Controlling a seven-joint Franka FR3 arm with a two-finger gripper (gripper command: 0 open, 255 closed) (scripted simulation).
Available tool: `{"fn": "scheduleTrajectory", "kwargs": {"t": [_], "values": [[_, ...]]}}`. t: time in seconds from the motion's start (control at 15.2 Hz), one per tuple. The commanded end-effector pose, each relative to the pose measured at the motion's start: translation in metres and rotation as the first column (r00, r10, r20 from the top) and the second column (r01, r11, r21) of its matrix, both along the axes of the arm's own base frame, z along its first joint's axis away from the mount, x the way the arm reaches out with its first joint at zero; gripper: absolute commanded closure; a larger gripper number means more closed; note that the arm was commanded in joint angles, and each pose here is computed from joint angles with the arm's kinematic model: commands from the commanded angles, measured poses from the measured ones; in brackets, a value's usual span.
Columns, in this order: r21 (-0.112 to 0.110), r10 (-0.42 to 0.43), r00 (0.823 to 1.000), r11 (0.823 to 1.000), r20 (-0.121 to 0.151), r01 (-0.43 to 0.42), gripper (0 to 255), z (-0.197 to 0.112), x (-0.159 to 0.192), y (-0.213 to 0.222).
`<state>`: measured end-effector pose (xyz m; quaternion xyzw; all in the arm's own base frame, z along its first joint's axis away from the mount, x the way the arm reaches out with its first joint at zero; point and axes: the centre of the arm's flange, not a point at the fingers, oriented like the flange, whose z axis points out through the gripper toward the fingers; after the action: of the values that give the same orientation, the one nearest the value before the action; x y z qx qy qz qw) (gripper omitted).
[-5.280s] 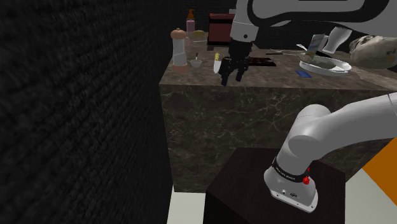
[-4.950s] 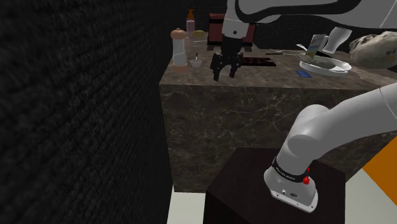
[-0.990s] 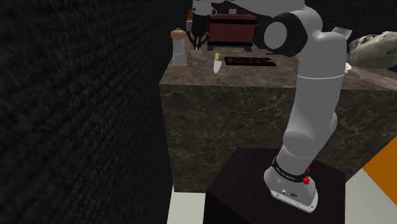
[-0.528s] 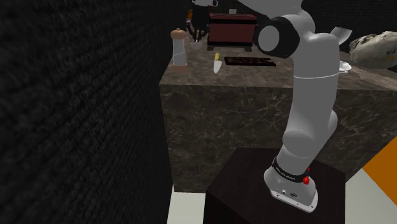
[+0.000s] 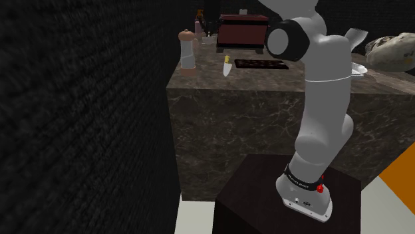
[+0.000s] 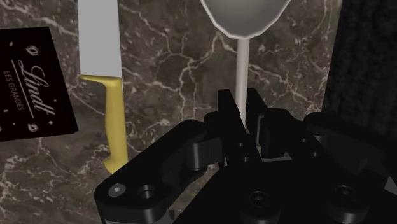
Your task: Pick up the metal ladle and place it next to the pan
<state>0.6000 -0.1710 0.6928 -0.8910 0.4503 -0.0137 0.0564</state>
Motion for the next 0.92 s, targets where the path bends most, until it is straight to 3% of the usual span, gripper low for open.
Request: {"fn": "scheduleTrajectory", "kwargs": {"t": [0.0, 0.86], "values": [[0.0, 0.0, 1.0, 1.0, 0.001, 0.0, 255, 0.001, -0.021, -0.009], [0.0, 0.0, 1.0, 1.0, 0.001, 0.0, 255, 0.001, -0.179, -0.076]]}}
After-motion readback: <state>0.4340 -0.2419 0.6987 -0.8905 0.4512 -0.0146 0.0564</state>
